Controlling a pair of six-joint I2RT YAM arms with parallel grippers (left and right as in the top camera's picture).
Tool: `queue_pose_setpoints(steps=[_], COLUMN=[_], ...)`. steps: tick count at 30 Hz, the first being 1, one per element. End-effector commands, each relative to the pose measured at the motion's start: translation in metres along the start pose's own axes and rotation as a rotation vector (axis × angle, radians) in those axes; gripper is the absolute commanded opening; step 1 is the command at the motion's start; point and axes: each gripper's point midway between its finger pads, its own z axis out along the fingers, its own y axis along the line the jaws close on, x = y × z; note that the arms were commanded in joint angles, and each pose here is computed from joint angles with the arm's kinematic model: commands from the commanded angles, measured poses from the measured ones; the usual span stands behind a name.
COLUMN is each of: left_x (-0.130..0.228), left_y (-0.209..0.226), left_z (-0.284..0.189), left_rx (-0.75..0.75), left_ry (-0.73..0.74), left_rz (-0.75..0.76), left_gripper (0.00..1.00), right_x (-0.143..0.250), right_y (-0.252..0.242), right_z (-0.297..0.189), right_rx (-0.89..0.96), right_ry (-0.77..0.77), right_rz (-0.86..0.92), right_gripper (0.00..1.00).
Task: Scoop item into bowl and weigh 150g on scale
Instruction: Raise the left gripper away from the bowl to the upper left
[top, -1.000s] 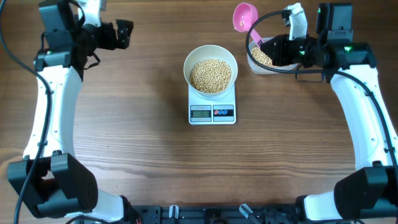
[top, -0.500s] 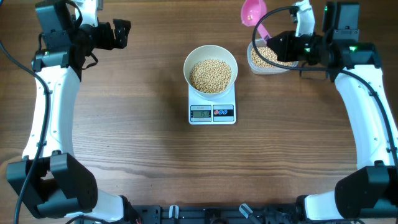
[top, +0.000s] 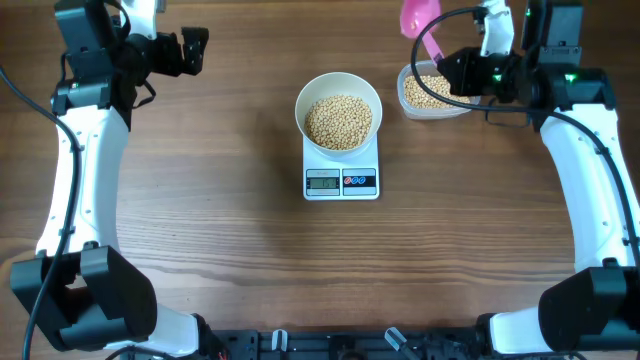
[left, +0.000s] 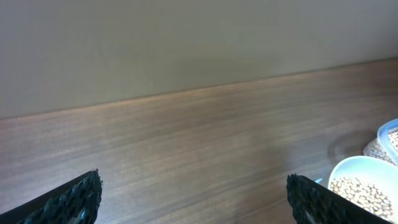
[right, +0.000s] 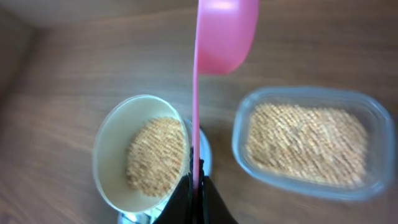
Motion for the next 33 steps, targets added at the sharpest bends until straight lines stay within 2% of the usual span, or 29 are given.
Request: queue_pose_setpoints(steps=[1, 3, 7, 13, 18, 24, 26, 30, 33], left_x=[-0.016, -0.015, -0.015, -0.009, -0.006, -0.004, -0.002, 0.013, 0.024], left_y=[0.003, 0.005, 0.008, 0.016, 0.016, 0.015, 0.007, -0.037, -0.056], left_z=[-0.008, -0.008, -0.008, -0.009, -0.009, -0.009, -0.008, -0.011, -0.027], left_rx=[-0.015, -0.025, -0.045, -0.093, -0.09, -0.088, -0.048, 0.189, 0.282], left_ry=[-0.044, -0.042, -0.037, -0.013, 0.0, 0.007, 0.015, 0.039, 0.078], left_rz=[0.038, 0.037, 0.036, 0.028, 0.022, 0.014, 0.005, 0.258, 0.333], left_gripper=[1.0, 1.0, 1.0, 1.0, 1.0, 1.0, 1.0, 1.0, 1.0], right_x=[-0.001, 0.007, 0.022, 0.028, 0.045, 0.045, 0.045, 0.049, 0.053], right_y=[-0.009, -0.015, -0.047, -0.067, -0.07, -0.066, -0.067, -0.064, -0.065], right_z=[-0.014, -0.015, -0.021, -0.027, -0.02, -0.013, -0.014, -0.01, -0.008], right_rx=[0.094, 0.125, 0.308, 0.45, 0.51, 0.615, 0.657, 0.681, 0.681], right_ry=[0.0, 0.034, 0.094, 0.149, 0.24, 0.286, 0.297, 0.328, 0.347], right_rz=[-0.044, -0.056, -0.064, -0.197, -0.289, -0.418, -0.441, -0.489, -0.491], right_gripper=[0.04, 0.04, 0.04, 0.04, 0.04, 0.04, 0.04, 0.04, 0.04])
